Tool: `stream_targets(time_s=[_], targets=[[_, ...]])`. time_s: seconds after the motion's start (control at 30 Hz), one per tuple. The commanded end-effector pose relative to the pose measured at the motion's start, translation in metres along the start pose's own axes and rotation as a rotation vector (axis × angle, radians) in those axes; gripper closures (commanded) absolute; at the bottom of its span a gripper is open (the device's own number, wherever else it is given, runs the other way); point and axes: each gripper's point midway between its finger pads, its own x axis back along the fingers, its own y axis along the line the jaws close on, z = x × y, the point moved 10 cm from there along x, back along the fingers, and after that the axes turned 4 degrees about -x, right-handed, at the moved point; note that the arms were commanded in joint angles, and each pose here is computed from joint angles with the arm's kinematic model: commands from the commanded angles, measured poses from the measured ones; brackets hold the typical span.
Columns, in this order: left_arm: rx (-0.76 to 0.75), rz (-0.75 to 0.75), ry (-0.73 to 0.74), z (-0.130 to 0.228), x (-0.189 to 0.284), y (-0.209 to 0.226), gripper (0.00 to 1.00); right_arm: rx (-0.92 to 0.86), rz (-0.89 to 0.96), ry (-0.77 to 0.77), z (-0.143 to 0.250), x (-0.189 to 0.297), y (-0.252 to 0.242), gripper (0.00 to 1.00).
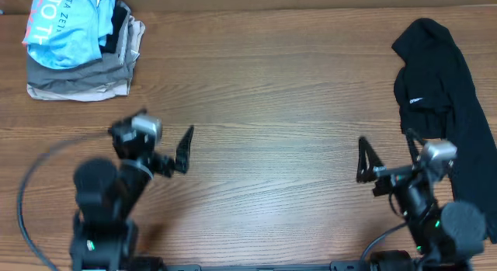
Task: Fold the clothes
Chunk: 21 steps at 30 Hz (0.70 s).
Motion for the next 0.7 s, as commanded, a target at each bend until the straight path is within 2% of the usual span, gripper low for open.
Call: stream_targets(time_s=[0.0,0.17,0.33,0.47,0.67], targets=[[0.016,0.092,-0.002,-0.048,-0.011,0.006,0.00,-0.002,0.021,0.038,-0.031,-0.011,0.004,0.00],[0.075,0.135,0.149,-0.094,-0.034,0.020,0.00,-0.017,0.065,0.199,-0.062,-0.049,0.003,0.00],[0.093,0.164,0.293,-0.115,-0.056,0.031,0.00,-0.055,0.108,0.387,-0.072,-0.101,-0.005,0.00],[0.107,0.174,0.349,-0.113,-0.077,0.039,0.00,-0.082,0.136,0.515,-0.064,-0.145,-0.017,0.00],[0.148,0.194,0.455,-0.084,-0.116,0.049,0.00,-0.110,0.162,0.600,-0.032,-0.195,-0.039,0.00]])
